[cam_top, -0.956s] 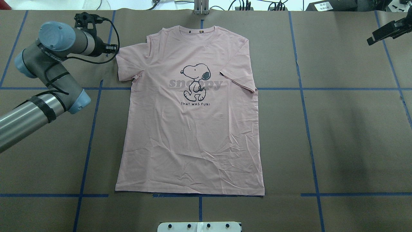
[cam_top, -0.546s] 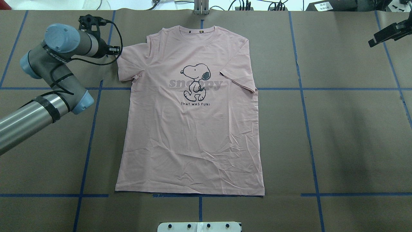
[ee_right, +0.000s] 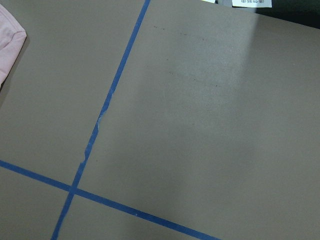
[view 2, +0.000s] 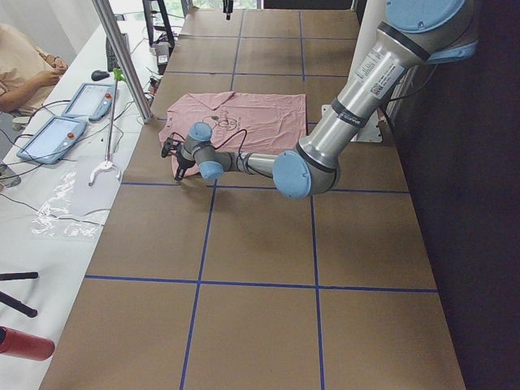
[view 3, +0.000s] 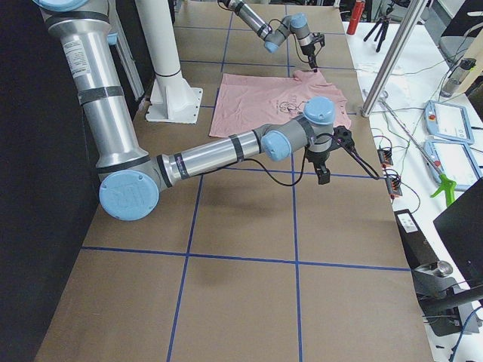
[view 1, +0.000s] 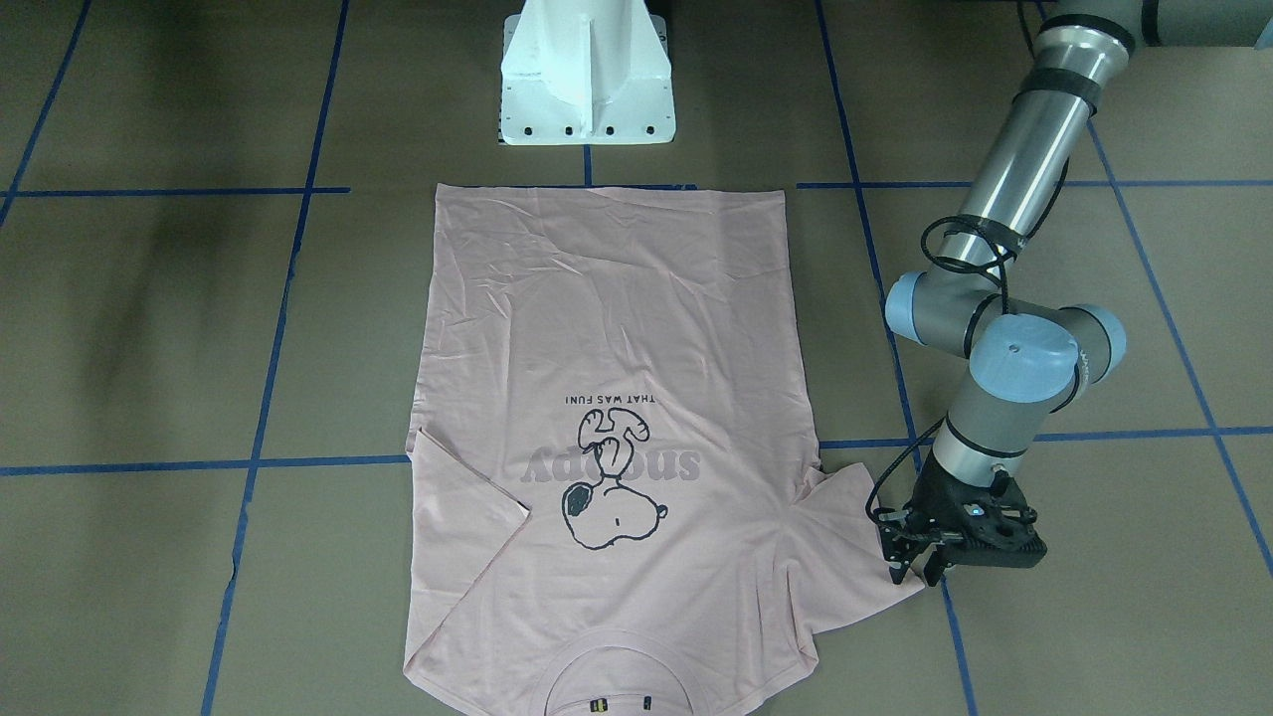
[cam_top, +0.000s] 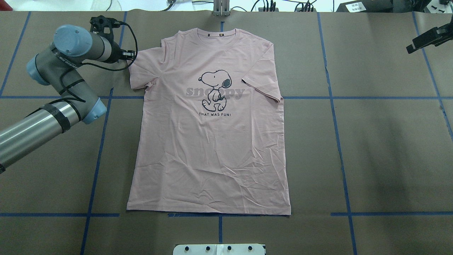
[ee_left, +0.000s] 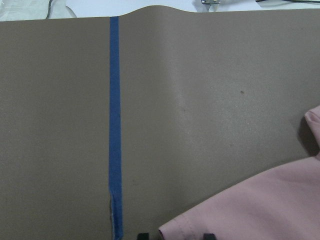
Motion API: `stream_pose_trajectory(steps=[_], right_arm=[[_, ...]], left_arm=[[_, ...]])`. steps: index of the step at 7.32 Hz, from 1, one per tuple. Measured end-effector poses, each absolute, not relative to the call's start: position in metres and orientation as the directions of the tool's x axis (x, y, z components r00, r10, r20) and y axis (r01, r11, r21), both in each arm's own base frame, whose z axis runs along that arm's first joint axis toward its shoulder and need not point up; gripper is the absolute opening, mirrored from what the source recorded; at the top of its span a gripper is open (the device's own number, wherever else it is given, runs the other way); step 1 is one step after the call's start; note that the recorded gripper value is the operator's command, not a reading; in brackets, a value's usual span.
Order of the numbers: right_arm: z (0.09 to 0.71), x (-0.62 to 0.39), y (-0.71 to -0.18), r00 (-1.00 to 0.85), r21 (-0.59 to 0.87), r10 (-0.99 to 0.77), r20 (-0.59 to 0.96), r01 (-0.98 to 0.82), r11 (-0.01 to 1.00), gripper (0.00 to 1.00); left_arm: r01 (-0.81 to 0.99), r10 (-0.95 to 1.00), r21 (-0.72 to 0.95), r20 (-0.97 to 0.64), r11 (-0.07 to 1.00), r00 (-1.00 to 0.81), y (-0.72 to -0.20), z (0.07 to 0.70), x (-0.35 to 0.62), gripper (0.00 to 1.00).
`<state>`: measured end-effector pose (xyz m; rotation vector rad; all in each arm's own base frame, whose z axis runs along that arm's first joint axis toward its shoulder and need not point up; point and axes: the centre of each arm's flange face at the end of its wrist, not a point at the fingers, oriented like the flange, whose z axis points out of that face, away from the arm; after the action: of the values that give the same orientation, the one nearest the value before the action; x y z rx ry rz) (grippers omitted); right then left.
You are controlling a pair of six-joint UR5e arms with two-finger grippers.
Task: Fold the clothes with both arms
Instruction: 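Move the left gripper toward the shirt's shoulder nearest it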
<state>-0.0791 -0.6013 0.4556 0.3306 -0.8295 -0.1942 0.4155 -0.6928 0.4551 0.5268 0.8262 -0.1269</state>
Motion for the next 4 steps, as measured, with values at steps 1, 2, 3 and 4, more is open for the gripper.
stream_pose_trajectory(steps=[1,2,3,4], right_arm=[[0.456,-0.0788,-0.6013,0.665,0.362,-0.295,0.686,0.04,0.931,1.0],[0.4565,-0.0786,-0.6013,0.667,0.362,-0.294,0.685,0.039,0.931,1.0],[0.4567,-0.0785,-0.6014,0.668,0.362,-0.294,0.684,0.039,0.931,1.0],[0.4568,-0.0784,-0.6016,0.669,0.362,-0.293,0.683,0.039,0.931,1.0]], left_arm=[[0.306,0.093,0.396,-0.728,0.866,0.679,-0.6937,0.4554,0.4164,0.0],[0.304,0.095,0.397,-0.727,0.866,0.68,-0.6942,0.4548,0.4171,0.0],[0.301,0.1,0.4,-0.728,0.866,0.679,-0.6947,0.4528,0.4176,0.0],[0.299,0.107,0.405,-0.728,0.864,0.677,-0.695,0.4494,0.418,0.0]])
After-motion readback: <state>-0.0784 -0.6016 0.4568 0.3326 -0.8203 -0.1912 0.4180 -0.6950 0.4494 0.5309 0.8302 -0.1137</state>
